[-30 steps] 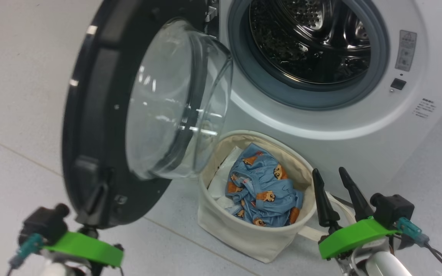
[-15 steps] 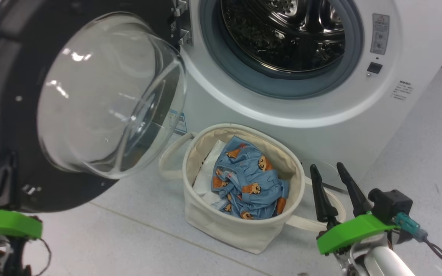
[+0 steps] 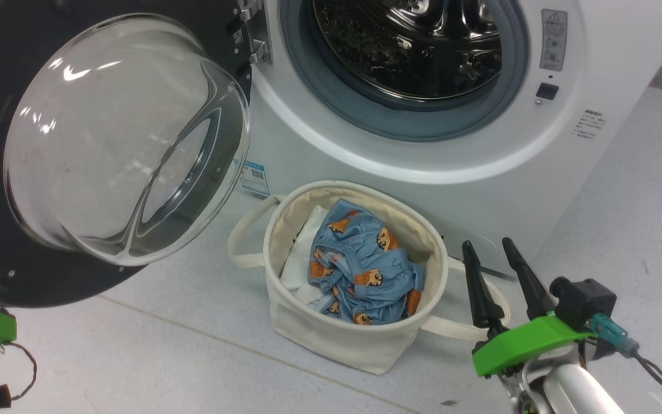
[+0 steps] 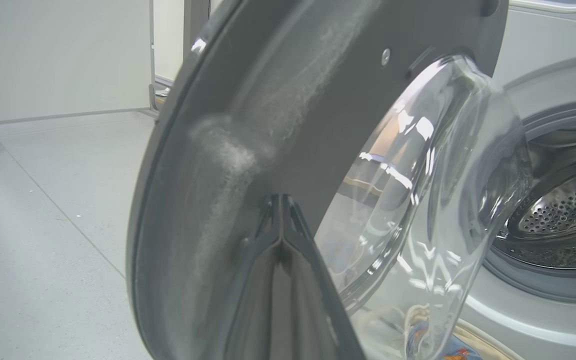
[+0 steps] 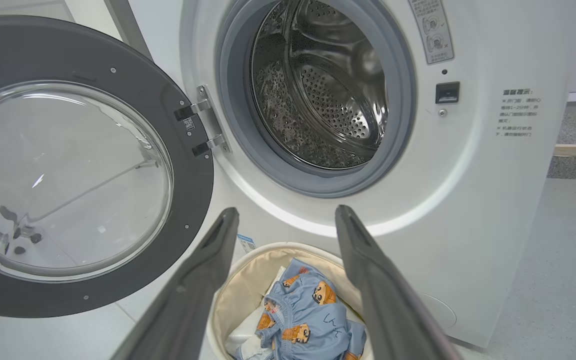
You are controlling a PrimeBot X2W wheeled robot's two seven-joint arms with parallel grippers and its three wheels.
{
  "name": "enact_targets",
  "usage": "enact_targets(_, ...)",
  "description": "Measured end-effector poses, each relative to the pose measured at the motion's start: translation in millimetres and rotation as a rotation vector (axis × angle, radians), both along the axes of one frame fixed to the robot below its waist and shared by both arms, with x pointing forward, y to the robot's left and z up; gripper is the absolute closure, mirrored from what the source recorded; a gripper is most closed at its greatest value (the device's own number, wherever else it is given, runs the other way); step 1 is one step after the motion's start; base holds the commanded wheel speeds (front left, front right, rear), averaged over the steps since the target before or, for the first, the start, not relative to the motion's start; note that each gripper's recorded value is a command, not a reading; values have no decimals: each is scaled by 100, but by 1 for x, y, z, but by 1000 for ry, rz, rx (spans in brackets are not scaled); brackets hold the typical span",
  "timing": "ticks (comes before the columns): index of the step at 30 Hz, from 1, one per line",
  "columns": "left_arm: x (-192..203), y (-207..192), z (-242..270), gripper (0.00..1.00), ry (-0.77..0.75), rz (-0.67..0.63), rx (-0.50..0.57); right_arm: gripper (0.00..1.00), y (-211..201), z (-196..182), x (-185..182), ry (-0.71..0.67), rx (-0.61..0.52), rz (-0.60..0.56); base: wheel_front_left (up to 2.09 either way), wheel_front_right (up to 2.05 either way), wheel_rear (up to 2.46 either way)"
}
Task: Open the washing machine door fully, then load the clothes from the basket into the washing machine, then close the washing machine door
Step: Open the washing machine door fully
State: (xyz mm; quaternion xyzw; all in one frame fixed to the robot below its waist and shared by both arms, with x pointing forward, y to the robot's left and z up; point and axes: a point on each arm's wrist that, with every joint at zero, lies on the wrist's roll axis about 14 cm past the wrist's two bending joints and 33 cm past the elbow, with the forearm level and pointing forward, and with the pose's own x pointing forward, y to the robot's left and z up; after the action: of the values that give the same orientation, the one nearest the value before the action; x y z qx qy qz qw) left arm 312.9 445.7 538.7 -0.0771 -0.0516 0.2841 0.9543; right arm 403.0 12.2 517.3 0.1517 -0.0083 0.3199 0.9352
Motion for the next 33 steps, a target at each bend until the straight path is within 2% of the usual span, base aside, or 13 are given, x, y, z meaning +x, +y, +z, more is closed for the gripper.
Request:
enact_targets(4,0,0,-2,100,6,-2,0,0,3,-2,1,8,6,5,0,0,0)
enact_targets(5,0,0,-2,79,6,-2,1,0,3,-2,1,9,7,5,0,0,0)
enact_targets(6,1,-1,0,0,6,-7,9,0,3,-2,2,10,8,4,0,0,0)
enact_targets(13,6,-18,16,0,-61,-47,34,0,7,-1,4,7,12,10,0,0,0)
enact_targets(21,20,-88,9,0,-95,-231,4,0,5,10,3,-22,21,6,0,0,0)
enact_targets(33,61,-158,0,0,-80,-427,-63,0,-49,17,5,-50,5,-138,0,0,0)
